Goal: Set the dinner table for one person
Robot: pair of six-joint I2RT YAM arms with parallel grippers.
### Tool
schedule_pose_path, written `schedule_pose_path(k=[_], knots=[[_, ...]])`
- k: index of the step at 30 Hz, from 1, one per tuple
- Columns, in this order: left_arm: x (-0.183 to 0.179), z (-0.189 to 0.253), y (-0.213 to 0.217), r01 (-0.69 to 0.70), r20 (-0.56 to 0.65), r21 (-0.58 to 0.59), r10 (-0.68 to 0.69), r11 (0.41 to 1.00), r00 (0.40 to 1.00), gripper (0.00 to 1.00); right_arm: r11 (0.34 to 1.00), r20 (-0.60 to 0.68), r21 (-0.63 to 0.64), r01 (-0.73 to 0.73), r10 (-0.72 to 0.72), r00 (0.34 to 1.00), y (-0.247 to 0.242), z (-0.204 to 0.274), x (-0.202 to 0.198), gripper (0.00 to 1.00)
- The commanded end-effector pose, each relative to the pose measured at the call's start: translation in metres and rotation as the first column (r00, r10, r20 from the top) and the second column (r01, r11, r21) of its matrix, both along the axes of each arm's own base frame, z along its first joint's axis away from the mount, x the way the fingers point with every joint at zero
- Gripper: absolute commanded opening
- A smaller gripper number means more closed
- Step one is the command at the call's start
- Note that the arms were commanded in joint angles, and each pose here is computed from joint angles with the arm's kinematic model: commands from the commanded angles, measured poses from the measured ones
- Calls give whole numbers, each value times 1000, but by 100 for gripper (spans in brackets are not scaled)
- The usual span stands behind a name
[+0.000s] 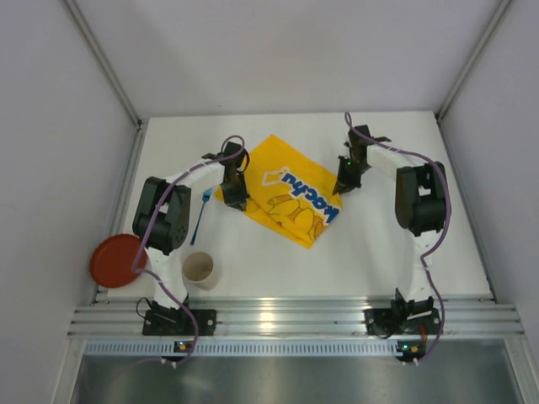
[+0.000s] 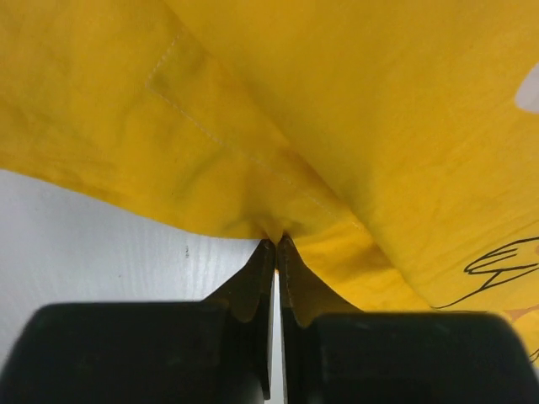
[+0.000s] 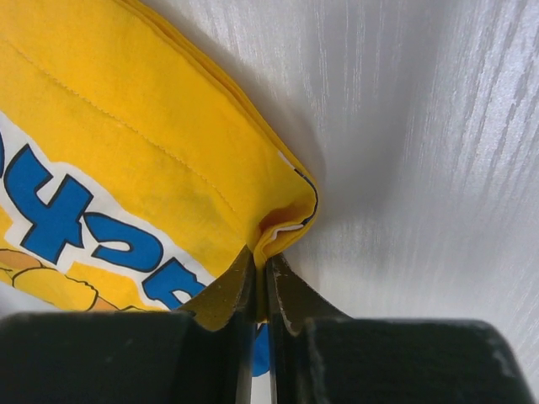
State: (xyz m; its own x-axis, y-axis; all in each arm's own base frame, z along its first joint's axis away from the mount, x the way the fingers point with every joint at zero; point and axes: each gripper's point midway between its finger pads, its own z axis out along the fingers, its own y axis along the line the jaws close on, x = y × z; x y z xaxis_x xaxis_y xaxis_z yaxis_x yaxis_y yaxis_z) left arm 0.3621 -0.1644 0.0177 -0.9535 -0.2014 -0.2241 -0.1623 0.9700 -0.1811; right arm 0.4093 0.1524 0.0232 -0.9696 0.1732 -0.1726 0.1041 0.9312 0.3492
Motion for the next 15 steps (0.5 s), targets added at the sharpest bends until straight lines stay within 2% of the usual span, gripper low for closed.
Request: schedule_pose_path(k=[1,3,10,15], knots=[[-7,-43,6,18,-70,52,-15,998,997,2,1000,-10,-16,-15,14,1000,-7,2,-8,4],[-7,-47,5,22,-79,53,-18,998,997,0,1000,-14,-13,-16,16,1000,-7,1,-9,0],[0,-42,4,60,-66,51,-57,997,996,0,1000,-12,-10,14,-14,1000,-16,7,-10,0],[7,-36,10,102,-61,81,-97,991,993,0,994,-24,-21,110,-110,994,-44,16,-16,0]])
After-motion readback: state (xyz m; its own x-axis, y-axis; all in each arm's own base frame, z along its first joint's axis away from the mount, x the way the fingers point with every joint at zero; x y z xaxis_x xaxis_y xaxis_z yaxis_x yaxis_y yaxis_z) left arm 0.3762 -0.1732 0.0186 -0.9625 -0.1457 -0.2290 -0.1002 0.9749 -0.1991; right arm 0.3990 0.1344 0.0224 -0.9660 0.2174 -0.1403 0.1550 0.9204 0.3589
